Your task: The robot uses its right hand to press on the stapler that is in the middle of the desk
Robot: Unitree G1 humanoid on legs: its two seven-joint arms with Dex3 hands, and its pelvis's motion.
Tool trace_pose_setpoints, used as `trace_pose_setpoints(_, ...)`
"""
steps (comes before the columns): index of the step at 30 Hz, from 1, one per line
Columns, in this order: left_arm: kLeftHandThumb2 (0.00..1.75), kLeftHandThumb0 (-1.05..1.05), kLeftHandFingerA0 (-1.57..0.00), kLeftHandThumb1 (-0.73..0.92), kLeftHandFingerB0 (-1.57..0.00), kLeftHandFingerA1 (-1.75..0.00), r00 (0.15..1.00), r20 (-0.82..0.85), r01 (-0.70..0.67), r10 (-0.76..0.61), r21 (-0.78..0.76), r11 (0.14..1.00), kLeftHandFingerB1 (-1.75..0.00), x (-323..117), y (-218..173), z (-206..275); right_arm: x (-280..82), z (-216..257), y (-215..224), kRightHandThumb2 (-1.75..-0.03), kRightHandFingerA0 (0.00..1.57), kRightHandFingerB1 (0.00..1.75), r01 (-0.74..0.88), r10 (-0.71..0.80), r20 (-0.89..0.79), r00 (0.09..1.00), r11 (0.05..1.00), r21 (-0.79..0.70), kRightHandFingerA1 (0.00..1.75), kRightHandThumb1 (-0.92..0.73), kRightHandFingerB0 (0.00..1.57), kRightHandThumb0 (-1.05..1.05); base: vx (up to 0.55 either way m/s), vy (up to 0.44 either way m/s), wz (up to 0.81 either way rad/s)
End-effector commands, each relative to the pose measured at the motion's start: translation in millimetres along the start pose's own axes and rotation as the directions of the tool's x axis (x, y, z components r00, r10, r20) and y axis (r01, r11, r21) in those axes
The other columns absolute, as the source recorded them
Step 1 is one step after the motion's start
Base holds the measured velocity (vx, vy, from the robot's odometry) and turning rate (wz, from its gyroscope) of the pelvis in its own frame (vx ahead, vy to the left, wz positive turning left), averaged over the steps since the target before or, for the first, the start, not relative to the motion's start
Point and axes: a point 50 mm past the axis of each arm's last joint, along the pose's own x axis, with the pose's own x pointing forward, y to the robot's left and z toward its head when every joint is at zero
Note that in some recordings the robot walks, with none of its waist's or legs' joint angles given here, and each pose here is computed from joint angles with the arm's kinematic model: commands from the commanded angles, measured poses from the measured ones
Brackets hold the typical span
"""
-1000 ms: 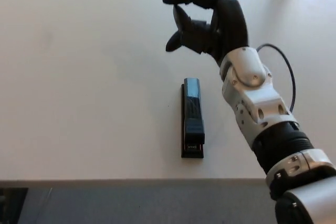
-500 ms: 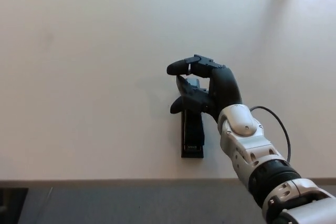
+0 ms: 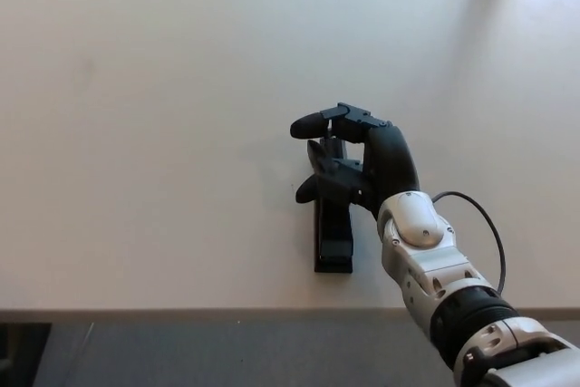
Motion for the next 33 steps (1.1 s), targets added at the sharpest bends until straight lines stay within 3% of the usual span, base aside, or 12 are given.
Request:
trace_pose_setpoints(1,1.21,-0.33,-0.05,0.68,-0.04,-0.52,1.000,-0.002,-0.013,0.013,0.024,1.000,-0.52,-4.7,5.4,-4.1,-22.3,-44.2,30.0,-0.62,1.24,1.15,-0.086,0.077,-0.153,0.985,0.995,-0.049,0.93,-0.75,0.75,-0.22,0.00,0.000,0.00)
trace_pose_setpoints(7,1.21,-0.33,-0.04,0.69,-0.03,-0.51,0.988,-0.156,0.001,0.007,0.047,0.999,-0.51,-49.4,6.2,-59.4,-84.2,-116.1,61.2,-0.65,1.12,1.22,-0.159,0.144,-0.328,0.934,0.987,-0.019,1.21,-0.76,0.78,-0.13,0.00,0.000,0.00)
trace_pose_setpoints(8,1.22,-0.32,-0.04,0.71,-0.03,-0.51,0.984,-0.179,0.003,0.006,0.049,0.999,-0.51,-57.2,5.7,-66.6,-97.1,-129.1,63.8,-0.63,1.13,1.18,-0.168,0.148,-0.372,0.916,0.986,-0.022,1.20,-0.76,0.79,-0.15,0.00,0.000,0.00)
trace_pose_setpoints(9,1.22,-0.32,-0.04,0.71,-0.03,-0.51,0.980,-0.200,0.008,0.002,0.052,0.999,-0.51,-64.3,5.4,-73.7,-110.7,-142.1,65.1,-0.63,1.18,1.05,-0.187,0.155,-0.418,0.895,0.982,-0.037,1.05,-0.77,0.81,-0.16,0.00,0.000,0.00)
trace_pose_setpoints(12,1.22,-0.32,-0.04,0.71,-0.03,-0.51,0.963,-0.271,0.030,-0.012,0.060,0.998,-0.51,-88.3,2.9,-96.4,-141.5,-164.6,69.4,-0.63,1.18,1.05,-0.195,0.162,-0.477,0.864,0.981,-0.020,1.05,-0.77,0.81,-0.16,0.00,0.000,0.00)
trace_pose_setpoints(16,1.22,-0.31,-0.04,0.73,-0.04,-0.52,0.948,-0.313,0.085,-0.048,0.104,0.991,-0.51,-102.8,5.6,-108.0,-185.1,-196.4,66.9,-0.68,1.11,1.15,-0.227,0.153,-0.622,0.768,0.973,-0.042,1.20,-0.78,0.76,-0.13,0.00,0.000,0.00)
trace_pose_setpoints(17,0.67,-0.53,-0.20,0.92,-0.18,-0.44,0.948,-0.317,0.067,-0.028,0.114,0.991,-0.42,-103.2,4.3,-110.8,-192.1,-200.9,66.3,-0.66,1.08,1.09,-0.229,0.144,-0.646,0.750,0.972,-0.049,1.22,-0.79,0.74,-0.14,0.00,0.000,0.00)
trace_pose_setpoints(18,1.21,-0.32,-0.04,0.71,-0.03,-0.51,0.936,-0.351,0.062,-0.026,0.092,0.994,-0.51,-107.6,4.8,-118.4,-205.9,-208.9,64.8,-0.68,1.06,1.00,-0.209,0.134,-0.686,0.715,0.977,-0.027,1.22,-0.79,0.76,-0.11,0.00,0.000,0.00)
trace_pose_setpoints(25,1.20,-0.33,-0.05,0.68,-0.04,-0.52,0.928,-0.373,0.064,-0.030,0.078,0.995,-0.51,-110.4,4.1,-123.2,-218.2,-217.0,55.8,-0.64,1.07,1.08,-0.179,0.115,-0.722,0.683,0.984,-0.013,1.23,-0.78,0.76,-0.17,0.00,0.000,0.00)
trace_pose_setpoints(26,1.20,-0.33,-0.04,0.69,-0.03,-0.52,0.930,-0.366,0.067,-0.035,0.074,0.995,-0.51,-109.1,4.2,-121.4,-219.4,-218.7,52.4,-0.63,1.06,1.00,-0.178,0.098,-0.734,0.673,0.984,-0.032,1.18,-0.78,0.75,-0.22,0.00,0.000,0.00)
trace_pose_setpoints(30,1.21,-0.32,-0.04,0.70,-0.03,-0.51,0.941,-0.338,0.053,-0.022,0.082,0.995,-0.50,-108.3,4.1,-117.9,-220.7,-221.4,45.6,-0.64,1.06,1.14,-0.131,0.070,-0.755,0.652,0.991,-0.022,1.27,-0.77,0.76,-0.21,0.00,0.000,0.00)
trace_pose_setpoints(33,1.21,-0.33,-0.04,0.70,-0.03,-0.51,0.942,-0.335,0.044,-0.014,0.085,0.995,-0.50,-105.7,5.1,-116.6,-216.8,-220.3,44.7,-0.63,1.07,1.11,-0.124,0.055,-0.757,0.651,0.992,-0.035,1.24,-0.76,0.77,-0.22,0.00,0.000,0.00)
